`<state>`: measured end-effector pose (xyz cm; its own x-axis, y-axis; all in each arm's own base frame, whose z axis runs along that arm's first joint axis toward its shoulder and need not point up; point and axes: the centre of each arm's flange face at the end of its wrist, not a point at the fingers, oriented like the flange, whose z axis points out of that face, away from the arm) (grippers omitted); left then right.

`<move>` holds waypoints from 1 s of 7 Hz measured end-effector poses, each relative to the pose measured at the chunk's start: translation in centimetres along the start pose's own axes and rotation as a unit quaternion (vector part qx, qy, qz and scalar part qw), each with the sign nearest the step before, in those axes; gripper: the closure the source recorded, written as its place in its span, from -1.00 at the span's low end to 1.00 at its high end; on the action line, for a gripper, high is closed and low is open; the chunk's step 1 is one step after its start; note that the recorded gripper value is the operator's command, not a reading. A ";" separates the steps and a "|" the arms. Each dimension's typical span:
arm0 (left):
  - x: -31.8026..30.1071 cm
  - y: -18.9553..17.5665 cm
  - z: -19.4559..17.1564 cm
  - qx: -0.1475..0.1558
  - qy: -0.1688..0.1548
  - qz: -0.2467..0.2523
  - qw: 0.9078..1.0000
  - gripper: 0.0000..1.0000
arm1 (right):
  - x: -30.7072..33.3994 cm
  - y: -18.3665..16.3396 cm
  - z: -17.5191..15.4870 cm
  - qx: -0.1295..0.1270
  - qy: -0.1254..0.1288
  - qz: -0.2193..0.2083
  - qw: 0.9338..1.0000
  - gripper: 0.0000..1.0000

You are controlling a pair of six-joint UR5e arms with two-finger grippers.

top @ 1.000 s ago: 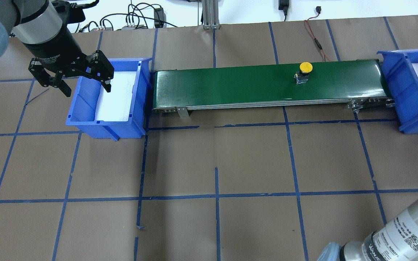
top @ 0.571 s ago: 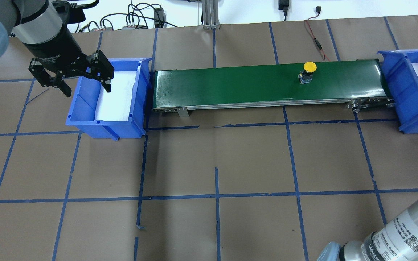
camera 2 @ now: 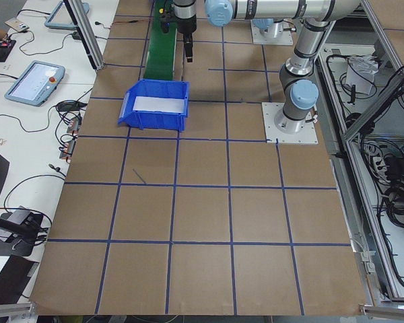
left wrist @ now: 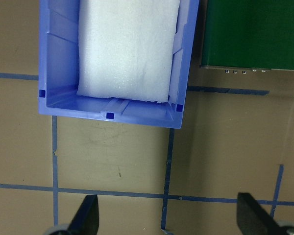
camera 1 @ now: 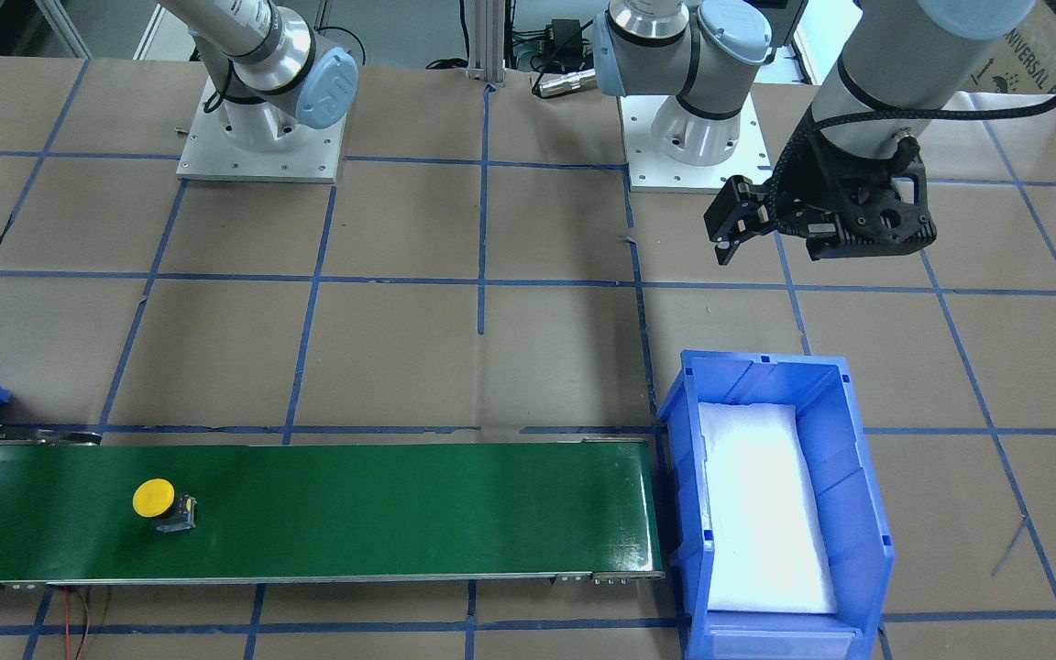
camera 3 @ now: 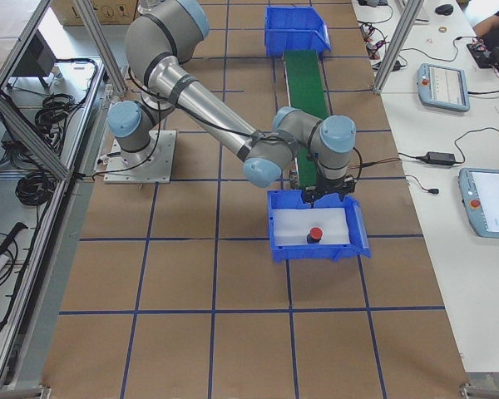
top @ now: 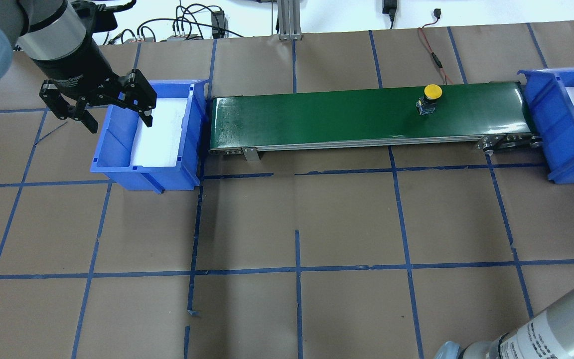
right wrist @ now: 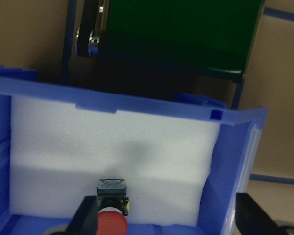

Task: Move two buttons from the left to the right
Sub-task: 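Raise the right gripper and move it back over the yellow button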

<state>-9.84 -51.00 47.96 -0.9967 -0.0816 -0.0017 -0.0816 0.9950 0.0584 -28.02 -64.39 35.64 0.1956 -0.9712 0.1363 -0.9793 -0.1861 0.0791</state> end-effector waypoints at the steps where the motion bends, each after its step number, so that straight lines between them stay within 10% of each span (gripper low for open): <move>1: 0.0 0.0 0.0 0.000 0.000 0.000 1.000 -1.00 | 1.8 -3.0 -1.1 -0.001 0.007 -0.011 1.000 -1.00; 7: 0.0 0.0 0.0 0.000 0.000 0.000 1.000 -1.00 | 5.6 -15.6 1.7 0.029 -0.015 -0.014 0.999 -1.00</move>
<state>-9.83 -50.97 47.92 -0.9967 -0.0817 -0.0019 -0.0817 0.9949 0.0593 -11.74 -67.16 33.47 0.2216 -0.9694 0.1056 -0.9751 -0.2202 0.0252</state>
